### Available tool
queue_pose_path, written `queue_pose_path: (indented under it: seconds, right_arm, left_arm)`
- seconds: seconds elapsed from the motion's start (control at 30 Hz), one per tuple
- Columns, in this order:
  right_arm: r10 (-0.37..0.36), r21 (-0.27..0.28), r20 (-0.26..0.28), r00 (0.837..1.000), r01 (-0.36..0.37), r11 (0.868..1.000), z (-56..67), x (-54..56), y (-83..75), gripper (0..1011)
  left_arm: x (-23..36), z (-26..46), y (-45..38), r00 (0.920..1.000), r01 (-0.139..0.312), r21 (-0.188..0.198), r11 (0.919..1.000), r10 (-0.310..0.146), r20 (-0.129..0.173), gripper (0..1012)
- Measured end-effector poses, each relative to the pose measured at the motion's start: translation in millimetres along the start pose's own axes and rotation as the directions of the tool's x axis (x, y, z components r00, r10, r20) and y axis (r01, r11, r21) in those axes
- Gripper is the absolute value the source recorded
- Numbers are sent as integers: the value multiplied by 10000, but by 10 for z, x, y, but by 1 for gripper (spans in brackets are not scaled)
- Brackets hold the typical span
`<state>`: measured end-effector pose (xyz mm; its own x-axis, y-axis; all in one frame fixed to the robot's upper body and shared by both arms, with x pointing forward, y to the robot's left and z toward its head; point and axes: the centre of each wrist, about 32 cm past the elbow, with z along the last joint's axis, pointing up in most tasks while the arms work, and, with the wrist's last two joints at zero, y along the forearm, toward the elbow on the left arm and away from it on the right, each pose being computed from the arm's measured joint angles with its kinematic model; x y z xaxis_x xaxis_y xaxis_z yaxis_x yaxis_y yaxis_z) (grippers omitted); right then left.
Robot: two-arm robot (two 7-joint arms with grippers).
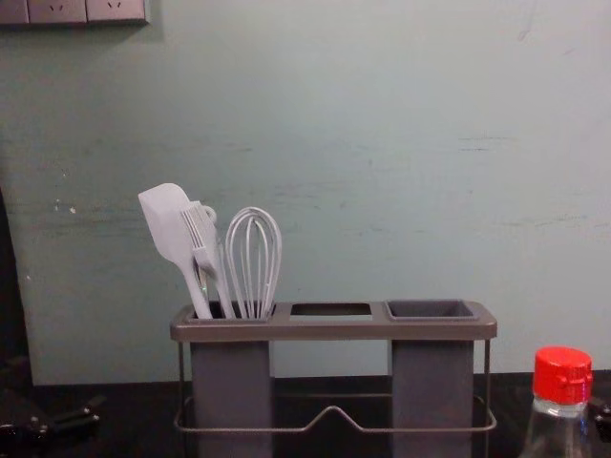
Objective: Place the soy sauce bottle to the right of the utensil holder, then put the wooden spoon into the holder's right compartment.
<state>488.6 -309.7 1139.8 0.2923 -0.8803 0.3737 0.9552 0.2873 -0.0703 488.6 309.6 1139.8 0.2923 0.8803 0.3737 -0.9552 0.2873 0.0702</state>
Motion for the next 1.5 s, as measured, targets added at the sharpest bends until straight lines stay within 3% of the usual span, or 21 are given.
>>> queue_pose_path:
  seconds: [1.5]
  right_arm:
    - [0,0,0,10000,0,10000,0,0,0,1002]
  left_arm:
    - [0,0,0,10000,0,0,10000,0,1,1005]
